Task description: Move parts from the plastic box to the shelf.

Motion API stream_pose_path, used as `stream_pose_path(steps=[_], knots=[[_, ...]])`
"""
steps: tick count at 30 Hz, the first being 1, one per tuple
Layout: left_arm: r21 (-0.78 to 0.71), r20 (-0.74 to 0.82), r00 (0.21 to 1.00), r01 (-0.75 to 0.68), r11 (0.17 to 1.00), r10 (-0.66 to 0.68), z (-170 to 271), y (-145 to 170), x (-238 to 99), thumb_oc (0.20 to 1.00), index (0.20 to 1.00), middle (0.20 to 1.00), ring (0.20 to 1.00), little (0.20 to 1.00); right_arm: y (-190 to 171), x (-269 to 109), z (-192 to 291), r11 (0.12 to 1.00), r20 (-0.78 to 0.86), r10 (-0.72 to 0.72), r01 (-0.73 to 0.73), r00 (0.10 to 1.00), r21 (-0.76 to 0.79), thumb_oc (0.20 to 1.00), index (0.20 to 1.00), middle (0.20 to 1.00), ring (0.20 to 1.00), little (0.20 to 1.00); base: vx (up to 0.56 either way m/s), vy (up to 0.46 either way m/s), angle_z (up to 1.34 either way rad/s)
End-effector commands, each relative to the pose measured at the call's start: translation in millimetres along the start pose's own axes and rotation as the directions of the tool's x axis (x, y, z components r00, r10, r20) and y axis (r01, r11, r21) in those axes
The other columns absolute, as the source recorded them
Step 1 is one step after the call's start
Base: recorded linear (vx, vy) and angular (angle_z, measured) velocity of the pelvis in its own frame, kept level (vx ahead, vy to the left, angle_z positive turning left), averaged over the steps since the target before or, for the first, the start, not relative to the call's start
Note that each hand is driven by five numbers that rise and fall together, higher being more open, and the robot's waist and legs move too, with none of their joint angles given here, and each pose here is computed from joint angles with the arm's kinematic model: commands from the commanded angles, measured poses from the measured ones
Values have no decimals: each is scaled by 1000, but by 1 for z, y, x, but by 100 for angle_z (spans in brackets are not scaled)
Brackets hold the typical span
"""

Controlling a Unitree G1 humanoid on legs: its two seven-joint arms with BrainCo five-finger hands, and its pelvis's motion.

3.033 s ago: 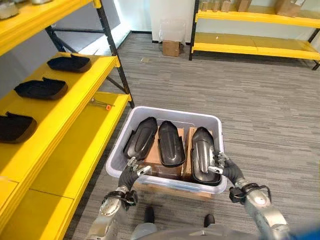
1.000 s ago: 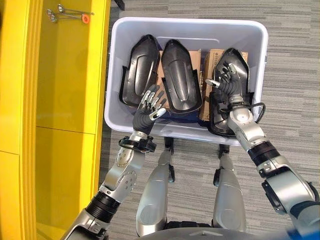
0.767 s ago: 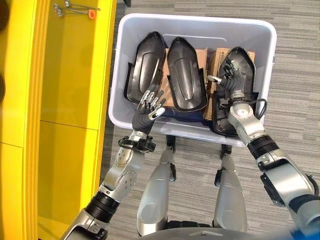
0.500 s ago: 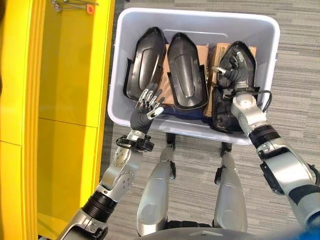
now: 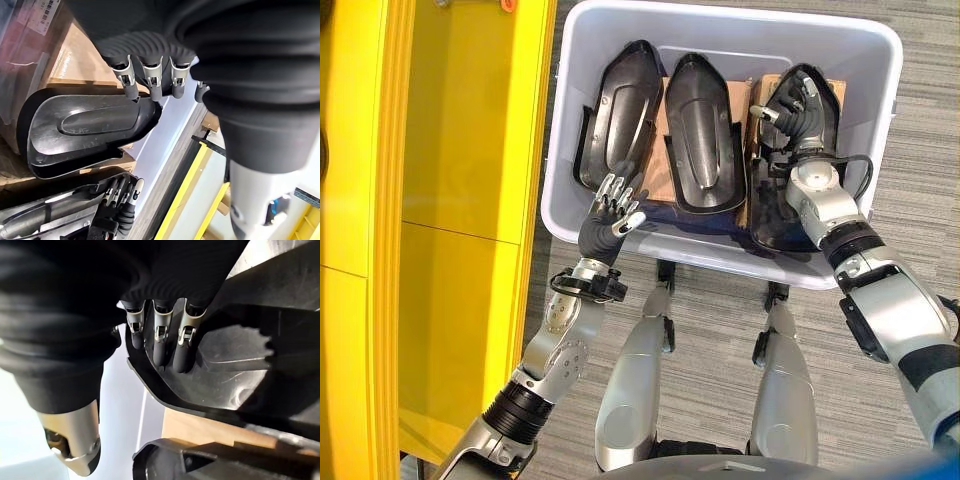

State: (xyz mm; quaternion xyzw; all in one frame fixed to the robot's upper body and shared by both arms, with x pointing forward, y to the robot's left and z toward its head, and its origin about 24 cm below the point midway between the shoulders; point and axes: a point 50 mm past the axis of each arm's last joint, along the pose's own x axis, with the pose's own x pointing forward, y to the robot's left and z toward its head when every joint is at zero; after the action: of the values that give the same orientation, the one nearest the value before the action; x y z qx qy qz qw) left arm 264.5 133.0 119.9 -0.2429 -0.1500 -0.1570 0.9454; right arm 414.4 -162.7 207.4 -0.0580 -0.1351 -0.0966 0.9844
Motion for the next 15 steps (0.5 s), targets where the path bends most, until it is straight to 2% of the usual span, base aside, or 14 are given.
stream_pose_path(steps=[1,7,15], knots=[[6,113,989,100,995,-100,27,-20,-2,1000,1000,1000,1000,1000,19,3,18,997,47,58,-60,997,43,1000,1000,1000,1000,1000,0,0,0],[8,115,989,97,995,-97,27,-19,-1,1000,1000,1000,1000,1000,33,-1,24,991,78,95,-101,992,86,1000,1000,1000,1000,1000,2,4,1],[18,124,990,68,998,-70,30,-14,-1,1000,1000,1000,1000,1000,51,-15,59,969,253,161,-201,954,142,1000,1000,1000,1000,1000,1,3,1]])
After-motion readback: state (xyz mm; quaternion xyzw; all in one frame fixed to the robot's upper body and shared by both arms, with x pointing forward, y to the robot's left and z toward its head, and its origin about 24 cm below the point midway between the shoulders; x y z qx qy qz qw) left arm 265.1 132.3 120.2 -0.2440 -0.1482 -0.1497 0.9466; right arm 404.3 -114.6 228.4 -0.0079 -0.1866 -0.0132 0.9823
